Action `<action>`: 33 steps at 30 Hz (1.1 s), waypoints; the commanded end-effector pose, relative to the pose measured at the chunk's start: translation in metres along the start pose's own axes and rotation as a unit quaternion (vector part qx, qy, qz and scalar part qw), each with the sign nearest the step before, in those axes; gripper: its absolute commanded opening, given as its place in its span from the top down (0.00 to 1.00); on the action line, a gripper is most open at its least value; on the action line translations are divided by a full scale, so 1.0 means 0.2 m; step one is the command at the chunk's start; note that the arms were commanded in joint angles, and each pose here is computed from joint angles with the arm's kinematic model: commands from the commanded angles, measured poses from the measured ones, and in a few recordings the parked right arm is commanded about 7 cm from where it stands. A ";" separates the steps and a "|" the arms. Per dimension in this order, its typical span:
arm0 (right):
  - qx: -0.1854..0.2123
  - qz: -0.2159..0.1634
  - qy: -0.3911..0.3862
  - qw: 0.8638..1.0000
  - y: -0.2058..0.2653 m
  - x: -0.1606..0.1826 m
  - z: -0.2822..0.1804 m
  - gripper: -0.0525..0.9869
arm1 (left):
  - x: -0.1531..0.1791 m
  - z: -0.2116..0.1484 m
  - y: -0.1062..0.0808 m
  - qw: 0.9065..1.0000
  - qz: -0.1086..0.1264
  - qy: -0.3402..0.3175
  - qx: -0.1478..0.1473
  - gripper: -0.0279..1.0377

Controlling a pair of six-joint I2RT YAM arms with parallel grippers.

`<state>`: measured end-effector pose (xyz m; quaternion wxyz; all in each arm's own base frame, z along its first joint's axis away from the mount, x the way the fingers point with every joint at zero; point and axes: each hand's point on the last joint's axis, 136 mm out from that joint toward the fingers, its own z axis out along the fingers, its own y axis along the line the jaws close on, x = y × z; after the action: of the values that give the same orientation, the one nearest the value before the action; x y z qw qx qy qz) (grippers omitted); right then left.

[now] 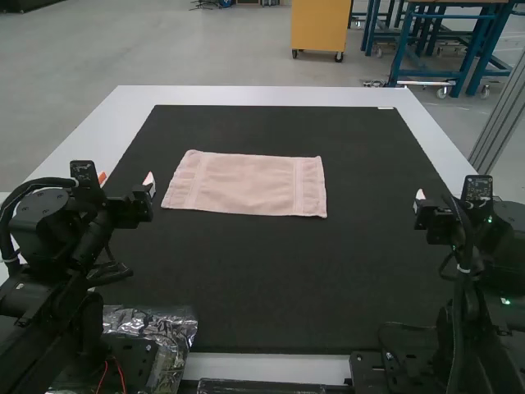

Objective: Fold the towel.

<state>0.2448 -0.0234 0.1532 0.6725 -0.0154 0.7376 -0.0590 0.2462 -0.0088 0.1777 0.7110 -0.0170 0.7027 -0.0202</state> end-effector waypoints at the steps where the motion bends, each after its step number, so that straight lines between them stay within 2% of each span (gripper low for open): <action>1: -0.015 -0.002 0.003 1.000 0.03 0.02 0.00 0.07 | 0.01 0.00 0.01 1.000 -0.003 0.000 -0.004 0.07; 16: -0.015 0.000 0.002 1.000 0.02 0.01 0.00 0.07 | 0.01 0.00 0.01 1.000 -0.003 0.000 -0.005 0.07; 23: -0.029 0.006 -0.001 1.000 0.05 0.01 0.00 0.07 | 0.01 0.00 0.01 1.000 0.001 0.000 -0.004 0.07; 24: -0.028 -0.003 -0.001 1.000 0.05 0.01 0.00 0.07 | 0.00 0.00 0.01 1.000 0.010 -0.003 -0.004 0.07; 25: -0.026 -0.010 -0.002 1.000 0.04 0.01 0.00 0.07 | 0.00 0.00 0.01 1.000 0.028 -0.003 -0.004 0.07; 26: -0.025 -0.024 -0.005 0.999 0.04 0.00 0.00 0.07 | 0.00 0.00 0.01 0.998 0.059 -0.004 -0.006 0.07; 28: -0.027 -0.064 -0.014 0.998 0.05 -0.02 0.00 0.07 | -0.04 0.00 0.01 0.989 0.144 -0.018 -0.008 0.07; 29: -0.035 -0.073 -0.029 0.996 0.06 -0.05 0.00 0.07 | -0.07 0.00 0.01 0.986 0.163 -0.029 -0.009 0.07; 31: -0.048 -0.100 -0.059 0.992 0.09 -0.12 -0.01 0.07 | -0.16 -0.01 0.01 0.985 0.157 -0.068 -0.014 0.07; 33: -0.019 -0.126 -0.063 0.990 0.04 -0.14 -0.01 0.07 | -0.25 -0.03 0.03 0.982 0.153 -0.103 -0.034 0.08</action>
<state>0.2462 -0.0121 0.1751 0.7016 -0.0884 0.7015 -0.0884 0.2422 -0.0067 0.2192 0.7651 0.0538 0.6380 0.0685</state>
